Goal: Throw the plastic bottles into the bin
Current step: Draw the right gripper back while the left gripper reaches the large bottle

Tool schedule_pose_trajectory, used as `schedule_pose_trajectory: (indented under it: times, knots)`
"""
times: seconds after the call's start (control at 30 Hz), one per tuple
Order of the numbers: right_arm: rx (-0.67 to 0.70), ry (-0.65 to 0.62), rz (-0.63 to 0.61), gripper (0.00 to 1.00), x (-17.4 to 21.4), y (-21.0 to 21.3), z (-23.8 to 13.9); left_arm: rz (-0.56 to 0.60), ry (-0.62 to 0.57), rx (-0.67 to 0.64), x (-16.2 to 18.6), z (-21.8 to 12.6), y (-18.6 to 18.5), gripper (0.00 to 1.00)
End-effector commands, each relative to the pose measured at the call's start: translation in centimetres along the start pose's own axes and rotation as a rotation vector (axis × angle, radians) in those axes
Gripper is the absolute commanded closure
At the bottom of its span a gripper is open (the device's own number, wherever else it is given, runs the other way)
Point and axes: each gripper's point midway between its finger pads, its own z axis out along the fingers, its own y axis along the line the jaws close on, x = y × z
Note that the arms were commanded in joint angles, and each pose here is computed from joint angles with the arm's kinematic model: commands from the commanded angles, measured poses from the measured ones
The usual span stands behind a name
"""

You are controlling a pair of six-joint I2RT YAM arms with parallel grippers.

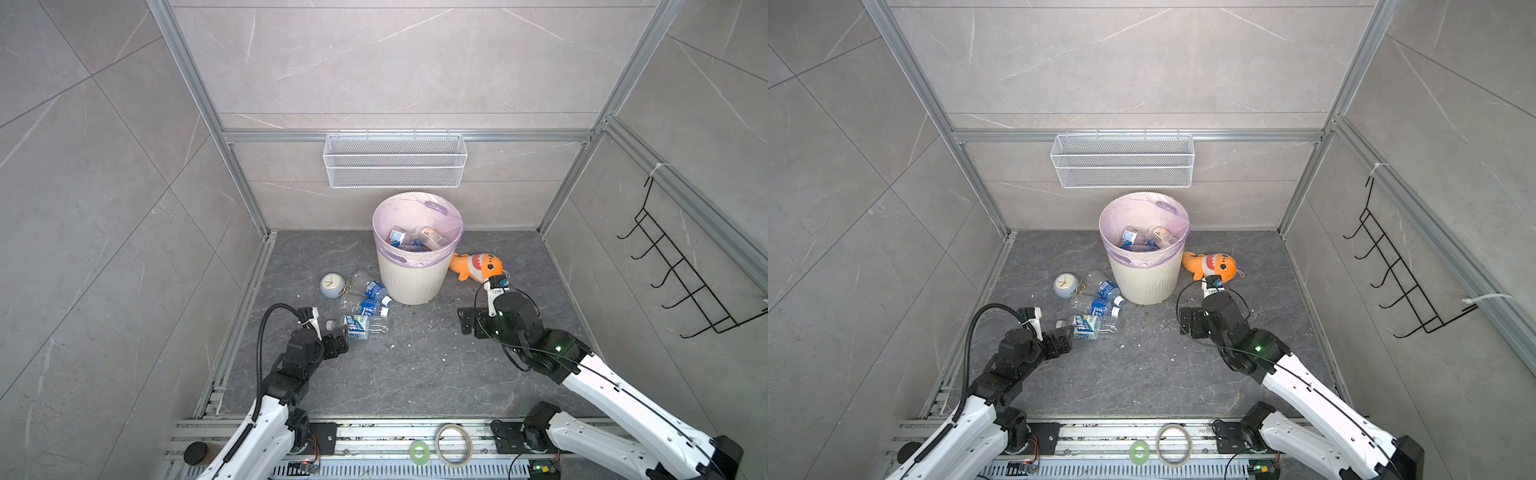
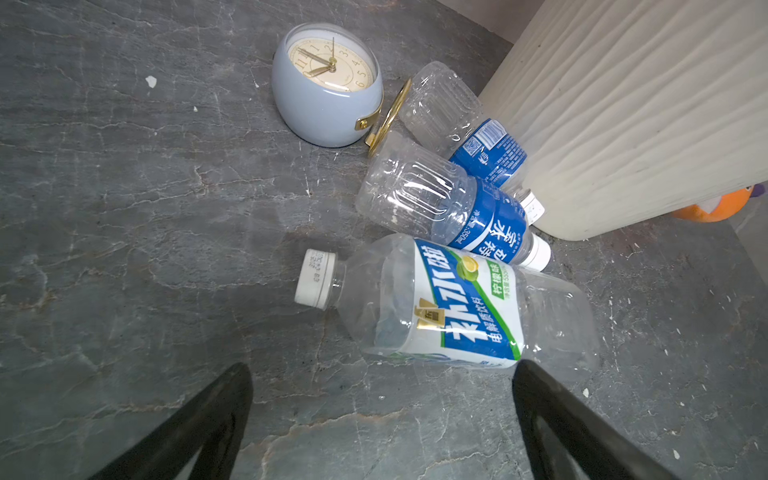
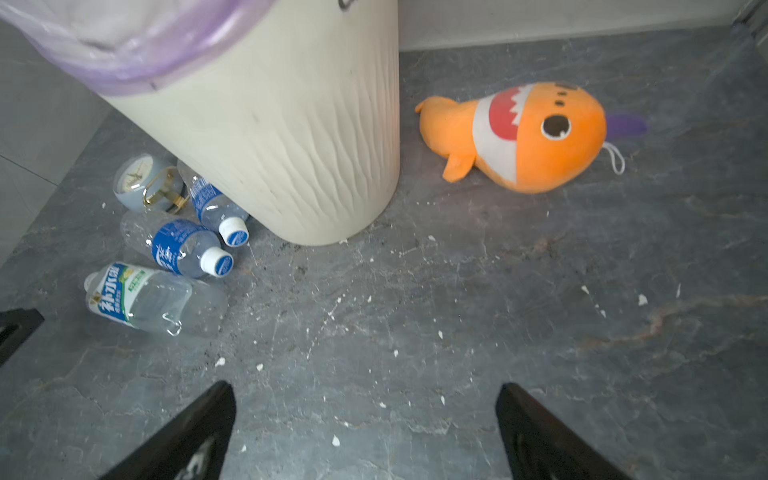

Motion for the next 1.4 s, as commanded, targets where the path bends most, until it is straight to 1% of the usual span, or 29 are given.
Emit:
schedule_pose_trajectory:
  times: [0.0, 0.1, 0.23, 0.43, 0.57, 0.73, 0.87, 0.97, 1.17, 1.37]
  knots:
    - [-0.003, 0.064, 0.016, 0.01, 3.3, -0.6, 0.3, 0.016, -0.05, 0.049, -2.7, 0.0, -1.7, 0.0]
    - [0.002, 0.093, 0.018, 0.01, 5.6, -1.5, 0.4, 0.019, -0.052, 0.044, -3.6, 0.7, -2.1, 0.0]
    - [-0.027, 0.101, 0.033, 0.01, 7.2, -1.8, -0.1, 0.029, -0.056, 0.02, -4.8, 2.0, -2.3, 0.0]
    - [-0.088, 0.079, 0.041, 0.01, 7.6, -1.2, -0.3, 0.048, -0.028, -0.009, -6.0, 5.0, -2.7, 0.0]
    - [-0.098, 0.076, 0.034, 0.01, 7.9, -1.0, 0.2, 0.058, -0.003, -0.007, -6.4, 6.9, -3.0, 0.0]
    - [-0.074, 0.075, 0.025, 0.01, 8.1, -1.2, 0.9, 0.053, 0.031, 0.02, -5.9, 8.2, -3.3, 0.0]
    - [-0.072, 0.064, 0.025, 0.01, 8.0, -1.3, 0.9, 0.044, 0.066, 0.019, -5.0, 8.7, -2.9, 0.0]
    - [-0.072, 0.045, 0.03, 0.01, 7.9, -1.4, 0.7, 0.03, 0.089, 0.043, -4.1, 8.9, -2.9, 0.0]
    - [-0.065, 0.003, 0.039, 0.01, 7.5, -1.7, 0.5, 0.011, 0.101, 0.08, -3.1, 7.8, -3.2, 0.0]
    - [-0.052, -0.001, 0.039, 0.01, 7.3, -1.9, 0.7, 0.008, 0.132, 0.125, -2.8, 7.0, -4.1, 0.0]
